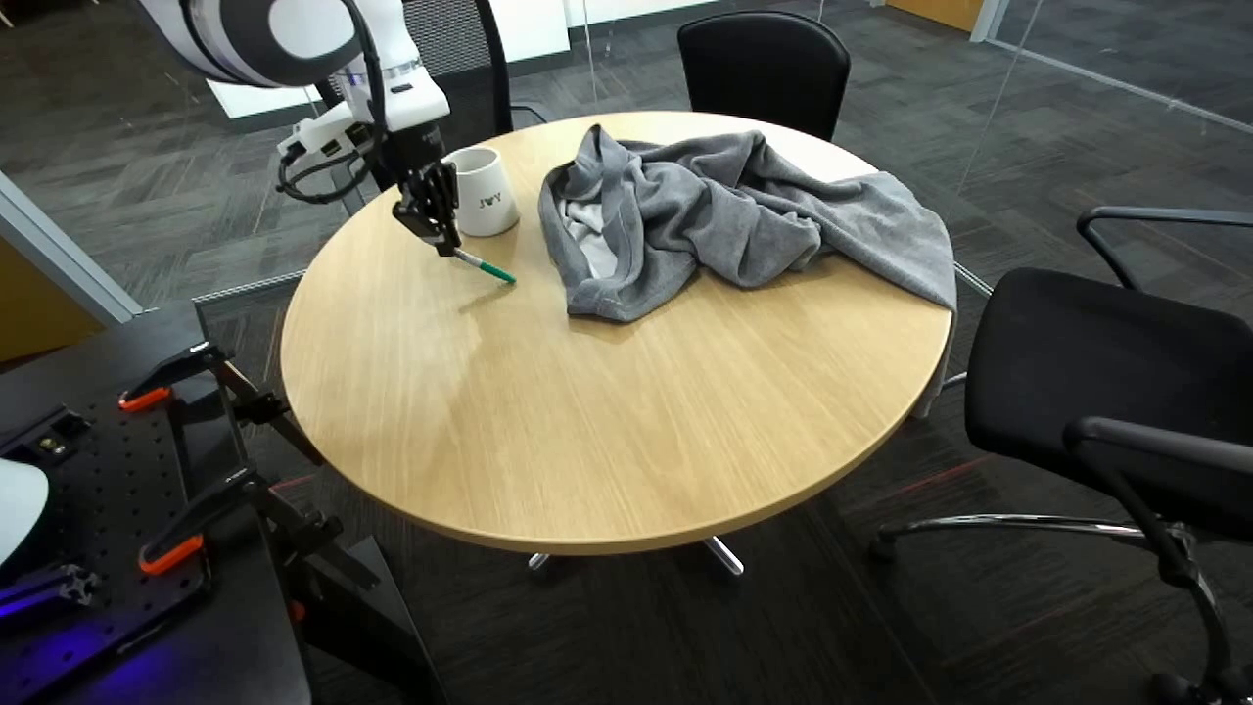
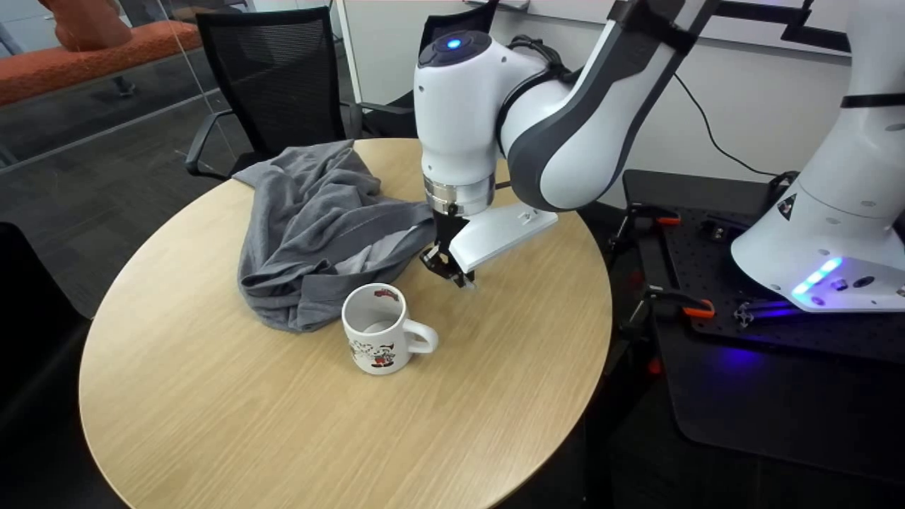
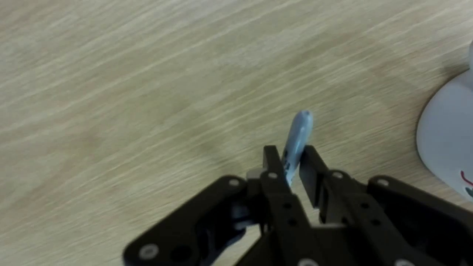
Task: Pick up the marker from the cup and place it on the table
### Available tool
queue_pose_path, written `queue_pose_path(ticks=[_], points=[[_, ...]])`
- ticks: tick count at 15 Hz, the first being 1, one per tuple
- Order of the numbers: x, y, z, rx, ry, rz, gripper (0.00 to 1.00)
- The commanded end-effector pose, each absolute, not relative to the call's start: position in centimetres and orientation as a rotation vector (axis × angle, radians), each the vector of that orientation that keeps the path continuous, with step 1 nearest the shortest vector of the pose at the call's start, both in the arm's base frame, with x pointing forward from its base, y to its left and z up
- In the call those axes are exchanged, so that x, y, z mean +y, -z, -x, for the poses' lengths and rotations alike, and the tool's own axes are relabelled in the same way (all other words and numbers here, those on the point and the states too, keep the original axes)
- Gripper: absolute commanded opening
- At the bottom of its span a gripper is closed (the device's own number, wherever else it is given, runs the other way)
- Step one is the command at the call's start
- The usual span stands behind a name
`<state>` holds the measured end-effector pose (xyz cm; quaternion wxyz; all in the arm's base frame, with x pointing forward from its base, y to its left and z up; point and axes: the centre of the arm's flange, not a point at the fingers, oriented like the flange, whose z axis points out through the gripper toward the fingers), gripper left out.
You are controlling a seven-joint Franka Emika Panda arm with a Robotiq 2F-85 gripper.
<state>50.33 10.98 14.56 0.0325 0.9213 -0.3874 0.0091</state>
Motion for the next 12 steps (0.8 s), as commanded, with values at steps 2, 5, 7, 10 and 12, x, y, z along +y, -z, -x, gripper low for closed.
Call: queue_pose_path(ticks=[2,5,7,10,12], points=[[12.0,-13.6,-50.8,-1.173,-0.129,-2.82,0.62],[12.8,-14.5,-50.6,-1.134,-0.174,-2.832,0.83],[13.5,-15.8,-50.3,-1.117,-0.21,-2.827,0.98],[14.2,-17.9,-49.9,-1.115,-0.279,-2.807,1.0],[14.4,-19.3,-49.8,-1.13,-0.329,-2.792,1.0]])
